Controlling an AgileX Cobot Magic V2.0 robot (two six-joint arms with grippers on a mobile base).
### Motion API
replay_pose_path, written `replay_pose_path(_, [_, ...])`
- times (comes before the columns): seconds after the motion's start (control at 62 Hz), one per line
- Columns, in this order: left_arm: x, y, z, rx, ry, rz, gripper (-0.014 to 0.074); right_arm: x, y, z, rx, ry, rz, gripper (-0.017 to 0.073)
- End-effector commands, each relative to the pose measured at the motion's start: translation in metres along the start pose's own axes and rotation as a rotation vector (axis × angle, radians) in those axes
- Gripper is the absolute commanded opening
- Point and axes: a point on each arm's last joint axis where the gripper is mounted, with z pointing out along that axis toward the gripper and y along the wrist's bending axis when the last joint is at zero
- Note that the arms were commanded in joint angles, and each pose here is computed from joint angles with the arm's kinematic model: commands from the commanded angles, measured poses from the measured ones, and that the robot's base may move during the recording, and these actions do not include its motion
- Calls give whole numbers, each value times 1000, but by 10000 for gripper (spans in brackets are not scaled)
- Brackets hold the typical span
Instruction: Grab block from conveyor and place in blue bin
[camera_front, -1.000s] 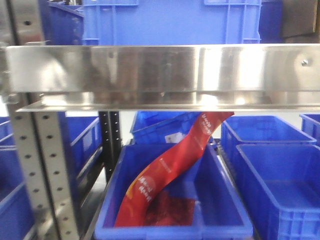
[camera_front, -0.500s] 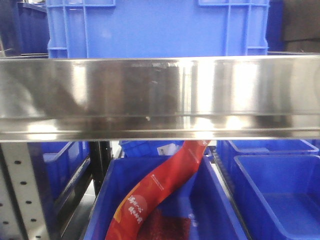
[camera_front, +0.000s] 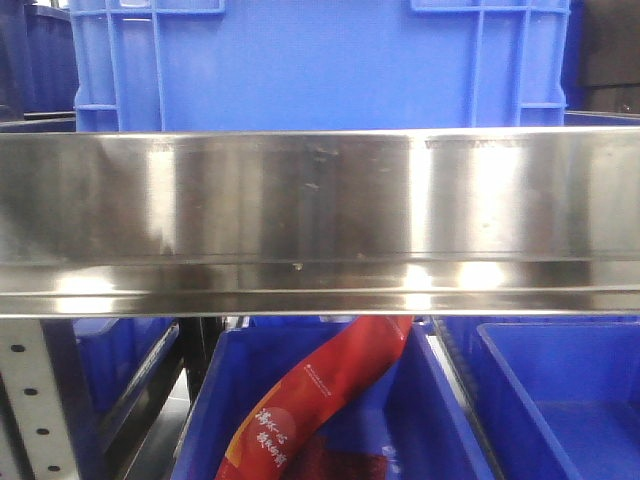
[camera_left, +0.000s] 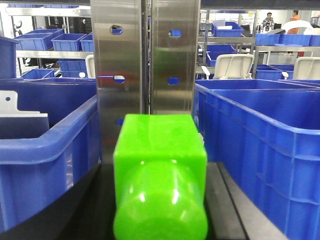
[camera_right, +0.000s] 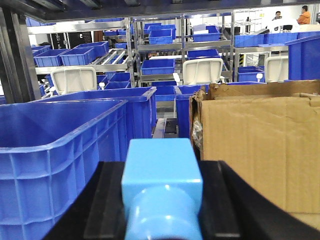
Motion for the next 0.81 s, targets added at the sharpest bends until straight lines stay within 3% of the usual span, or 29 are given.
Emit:
replay_pose_path(0.0, [-3, 0, -1, 3, -28, 0, -111, -4, 0, -1, 1, -21, -5, -162])
replay_pose_path(0.371, [-4, 0, -1, 1, -35, 0, -111, -4, 0, -1, 2, -30, -5, -162])
replay_pose_path(0.532, [-8, -5, -1, 72, -43, -4, -111, -11, 5, -1, -45, -12, 99, -162])
replay_pose_path(0.581, [-13, -7, 1, 104, -42, -6, -111, -16, 8, 1, -72, 6, 82, -162])
replay_pose_path(0.677, [-21, -13, 8, 176, -37, 3, -111, -34, 15, 6, -132, -11, -4, -162])
replay_pose_path(0.79, [-33, -21, 21, 242, -20, 2, -111, -52, 24, 18, -198, -13, -28, -162])
